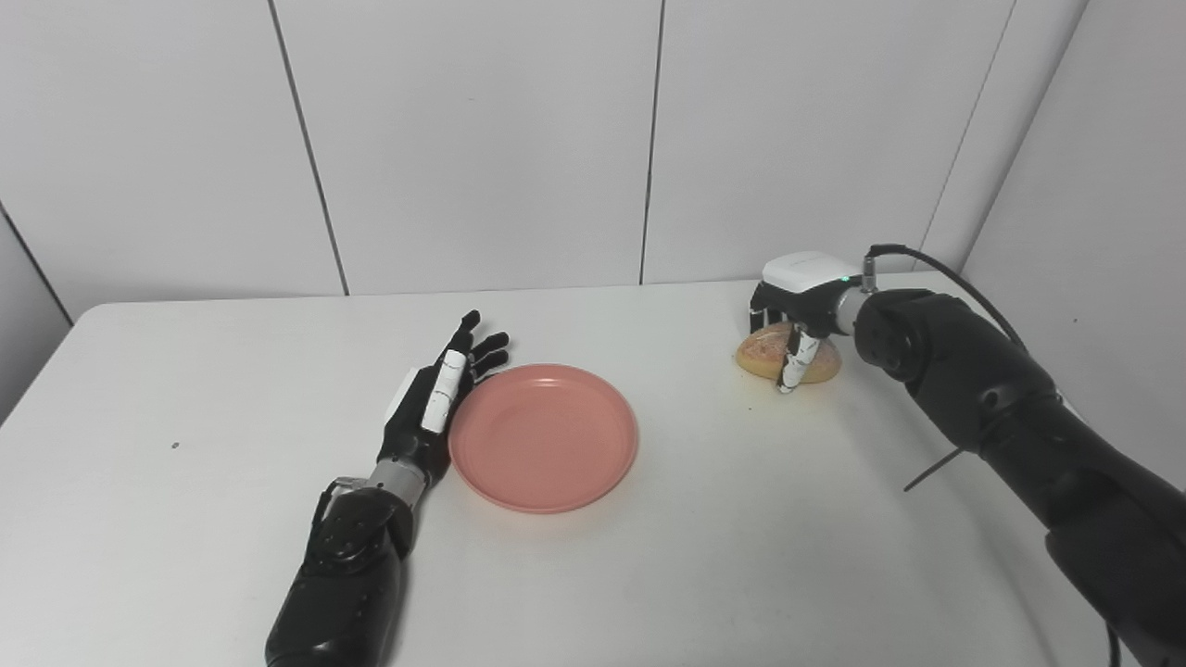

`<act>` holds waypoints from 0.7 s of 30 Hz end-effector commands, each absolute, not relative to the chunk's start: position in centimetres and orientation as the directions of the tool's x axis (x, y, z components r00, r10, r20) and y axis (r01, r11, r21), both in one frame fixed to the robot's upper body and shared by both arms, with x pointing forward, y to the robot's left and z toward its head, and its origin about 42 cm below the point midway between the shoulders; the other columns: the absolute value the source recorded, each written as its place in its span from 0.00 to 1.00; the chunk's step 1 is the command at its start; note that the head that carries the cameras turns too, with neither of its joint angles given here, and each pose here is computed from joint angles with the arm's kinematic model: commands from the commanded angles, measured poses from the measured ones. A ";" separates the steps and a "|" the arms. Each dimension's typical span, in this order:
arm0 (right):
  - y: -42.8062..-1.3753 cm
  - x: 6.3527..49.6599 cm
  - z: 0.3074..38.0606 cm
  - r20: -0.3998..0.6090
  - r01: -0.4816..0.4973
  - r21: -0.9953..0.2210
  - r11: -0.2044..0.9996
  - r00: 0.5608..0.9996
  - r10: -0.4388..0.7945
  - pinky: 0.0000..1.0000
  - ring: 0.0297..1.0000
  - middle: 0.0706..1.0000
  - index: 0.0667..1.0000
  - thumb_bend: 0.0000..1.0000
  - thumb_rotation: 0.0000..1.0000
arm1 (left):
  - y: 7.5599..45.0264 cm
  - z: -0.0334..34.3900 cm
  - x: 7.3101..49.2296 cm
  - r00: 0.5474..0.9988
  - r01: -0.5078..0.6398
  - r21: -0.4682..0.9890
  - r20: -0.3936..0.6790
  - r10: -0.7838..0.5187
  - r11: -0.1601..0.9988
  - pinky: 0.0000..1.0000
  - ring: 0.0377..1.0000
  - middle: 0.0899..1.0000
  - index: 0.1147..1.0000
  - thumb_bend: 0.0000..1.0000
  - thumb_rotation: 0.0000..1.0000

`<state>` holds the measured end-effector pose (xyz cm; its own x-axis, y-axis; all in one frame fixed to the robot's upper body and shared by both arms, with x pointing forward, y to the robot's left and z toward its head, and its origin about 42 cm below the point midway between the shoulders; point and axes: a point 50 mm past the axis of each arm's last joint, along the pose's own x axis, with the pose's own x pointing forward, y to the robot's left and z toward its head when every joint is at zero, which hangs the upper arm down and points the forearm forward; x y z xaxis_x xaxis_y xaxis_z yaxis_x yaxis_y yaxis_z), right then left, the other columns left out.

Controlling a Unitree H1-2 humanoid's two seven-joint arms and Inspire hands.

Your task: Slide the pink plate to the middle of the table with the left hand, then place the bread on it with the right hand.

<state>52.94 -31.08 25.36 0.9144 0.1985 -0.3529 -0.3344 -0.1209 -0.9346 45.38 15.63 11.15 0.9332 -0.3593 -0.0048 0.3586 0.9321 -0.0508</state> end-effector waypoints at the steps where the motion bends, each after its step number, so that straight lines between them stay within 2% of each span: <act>1: -31.1 53.6 29.2 -0.262 -0.233 -0.962 -0.143 0.935 0.241 0.34 0.42 0.47 0.45 0.52 0.00 | 13.6 8.9 44.0 0.899 0.416 -0.079 -0.115 -0.423 0.906 0.85 0.88 0.87 0.98 0.79 0.95; 4: -30.2 53.5 30.1 -0.250 -0.220 -0.966 -0.137 0.928 0.274 0.31 0.40 0.45 0.48 0.52 0.00 | 13.5 8.9 43.9 0.898 0.416 -0.083 -0.116 -0.423 0.906 0.84 0.88 0.87 0.98 0.79 0.95; 9: -28.2 53.3 32.0 -0.209 -0.178 -0.977 -0.119 0.917 0.340 0.40 0.43 0.47 0.44 0.52 0.00 | 13.3 9.0 44.0 0.898 0.416 -0.087 -0.118 -0.424 0.905 0.84 0.89 0.87 0.98 0.79 0.94; 14: -26.0 52.7 34.5 -0.189 -0.166 -0.982 -0.091 0.883 0.430 0.38 0.42 0.48 0.44 0.52 0.00 | 13.1 9.0 44.1 0.898 0.419 -0.080 -0.114 -0.426 0.904 0.86 0.90 0.88 0.98 0.79 0.95; 18: -24.4 52.0 35.7 -0.174 -0.184 -0.982 -0.029 0.848 0.501 0.46 0.45 0.49 0.41 0.52 0.00 | 12.8 8.8 44.2 0.897 0.421 -0.073 -0.115 -0.427 0.904 0.85 0.89 0.89 0.99 0.80 0.96; 21: -23.4 51.2 36.2 -0.182 -0.194 -0.980 -0.034 0.831 0.525 0.47 0.45 0.49 0.40 0.52 0.00 | 12.4 8.8 44.2 0.897 0.421 -0.062 -0.118 -0.425 0.905 0.85 0.88 0.88 0.98 0.82 0.96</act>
